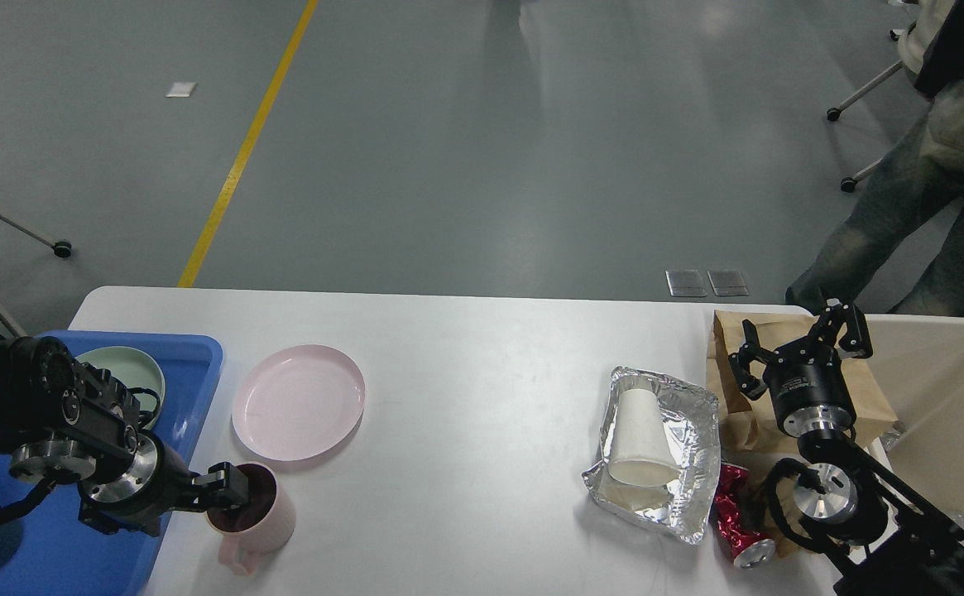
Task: Tidy desktop
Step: 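Lower the left gripper onto the pink mug rim and grasp it, then lift the pink mug up with the left gripper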
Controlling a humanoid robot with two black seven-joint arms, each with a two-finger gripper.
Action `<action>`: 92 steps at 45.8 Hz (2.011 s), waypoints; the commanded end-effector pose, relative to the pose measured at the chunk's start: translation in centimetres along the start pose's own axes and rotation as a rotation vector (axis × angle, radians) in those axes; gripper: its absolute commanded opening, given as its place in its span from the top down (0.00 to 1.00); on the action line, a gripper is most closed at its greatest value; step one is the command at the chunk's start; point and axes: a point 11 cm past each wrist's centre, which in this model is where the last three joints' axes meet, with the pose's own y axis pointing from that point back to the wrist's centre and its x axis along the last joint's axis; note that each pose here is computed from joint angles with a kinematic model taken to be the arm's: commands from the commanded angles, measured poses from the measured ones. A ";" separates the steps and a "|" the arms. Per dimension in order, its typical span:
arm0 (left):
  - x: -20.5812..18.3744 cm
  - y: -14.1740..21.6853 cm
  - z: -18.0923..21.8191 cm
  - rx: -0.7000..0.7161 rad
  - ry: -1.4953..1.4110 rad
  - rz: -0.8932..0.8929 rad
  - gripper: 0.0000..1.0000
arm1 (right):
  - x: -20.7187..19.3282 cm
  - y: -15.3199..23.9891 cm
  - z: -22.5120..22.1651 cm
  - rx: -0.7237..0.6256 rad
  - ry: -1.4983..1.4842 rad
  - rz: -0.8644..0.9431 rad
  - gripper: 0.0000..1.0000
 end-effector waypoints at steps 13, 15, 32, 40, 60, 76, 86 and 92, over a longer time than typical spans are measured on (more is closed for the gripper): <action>-0.3 -3.3 1.1 -0.035 0.008 0.025 0.27 | -0.1 0.0 0.0 0.001 0.000 -0.001 0.00; -0.6 -3.6 1.1 -0.038 0.008 0.019 0.35 | -0.1 0.0 0.0 0.001 0.000 -0.001 0.00; -0.9 -3.9 1.0 -0.028 0.020 0.009 1.00 | -0.1 0.0 0.0 0.001 0.000 -0.001 0.00; -1.1 -4.0 0.9 -0.022 0.007 0.001 1.00 | 0.0 -0.1 -0.1 0.002 -0.002 0.000 0.00; 0.0 -0.1 0.5 -0.050 0.038 -0.091 1.00 | -0.1 0.0 0.0 0.001 0.000 -0.001 0.00; 1.2 15.5 3.3 -0.063 -0.107 -0.127 1.00 | 0.0 0.0 0.0 0.000 0.000 0.000 0.00; 1.4 27.0 6.5 -0.109 -0.216 -0.076 1.00 | -0.1 0.0 0.0 0.001 0.000 -0.001 0.00; 1.2 30.1 6.7 -0.117 -0.233 -0.039 1.00 | 0.0 0.0 0.0 0.000 0.000 0.000 0.00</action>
